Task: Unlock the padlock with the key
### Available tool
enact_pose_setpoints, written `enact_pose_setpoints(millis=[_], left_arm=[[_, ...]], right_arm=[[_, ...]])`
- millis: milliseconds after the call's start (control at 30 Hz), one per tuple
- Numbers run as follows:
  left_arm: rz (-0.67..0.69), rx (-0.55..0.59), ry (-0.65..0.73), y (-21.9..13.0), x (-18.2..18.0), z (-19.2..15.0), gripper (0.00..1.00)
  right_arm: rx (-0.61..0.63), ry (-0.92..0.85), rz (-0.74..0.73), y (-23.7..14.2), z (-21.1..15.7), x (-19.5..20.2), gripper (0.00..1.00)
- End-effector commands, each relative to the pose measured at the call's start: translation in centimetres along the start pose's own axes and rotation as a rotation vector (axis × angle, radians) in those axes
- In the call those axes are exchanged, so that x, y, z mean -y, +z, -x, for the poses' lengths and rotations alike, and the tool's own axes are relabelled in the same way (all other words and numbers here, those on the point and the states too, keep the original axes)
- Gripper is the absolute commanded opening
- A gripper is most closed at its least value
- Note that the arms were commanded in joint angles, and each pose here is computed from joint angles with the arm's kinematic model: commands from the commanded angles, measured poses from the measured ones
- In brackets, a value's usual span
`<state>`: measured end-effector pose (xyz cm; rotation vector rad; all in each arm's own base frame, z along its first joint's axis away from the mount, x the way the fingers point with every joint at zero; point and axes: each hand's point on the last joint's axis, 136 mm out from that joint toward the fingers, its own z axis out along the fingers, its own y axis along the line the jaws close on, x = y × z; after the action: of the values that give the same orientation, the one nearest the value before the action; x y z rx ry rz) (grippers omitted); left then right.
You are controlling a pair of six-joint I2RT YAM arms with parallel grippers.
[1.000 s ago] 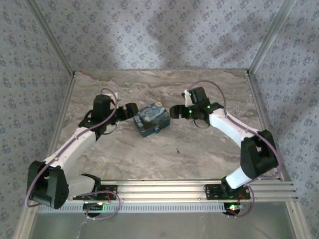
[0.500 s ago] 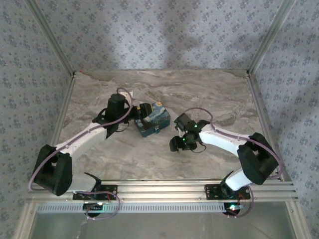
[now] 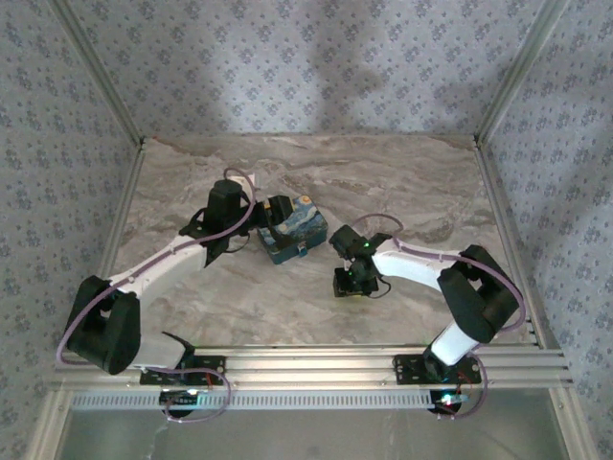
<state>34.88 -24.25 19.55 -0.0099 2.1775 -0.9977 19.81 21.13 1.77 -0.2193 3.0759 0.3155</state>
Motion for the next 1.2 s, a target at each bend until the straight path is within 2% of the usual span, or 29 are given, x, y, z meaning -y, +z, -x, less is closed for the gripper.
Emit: enact_pose_setpoints(millis=[0,533,767,1000,1167], left_arm=[[-0.009,0.025,0.009,-0.3,0.5,0.5,0.83],[0.018,0.026,0.031,-0.8,0.1,0.4,0.84],[0.003,0.021,-0.011,-1.1,0.4,0.3,0.84],[-0.053,-0.01,-0.167,-1.1,1.3,0.1,0.84],[-0.153,-0.037,-0.256,-0.6,3.2,0.0,0.82]], right_arm=[[-0.016,-0.002,0.0,0.7,-0.2,-0.5,0.33],[0.001,-0.024,0.025,0.2,-0.3,-1.4,0.01],[0.095,-0.02,0.138,-1.7,1.0,-2.5,0.0],[0.22,0.054,0.32,-4.3,3.4,-3.5,0.0],[0.421,0.073,0.417,-8.2,7.1,-4.4,0.0]])
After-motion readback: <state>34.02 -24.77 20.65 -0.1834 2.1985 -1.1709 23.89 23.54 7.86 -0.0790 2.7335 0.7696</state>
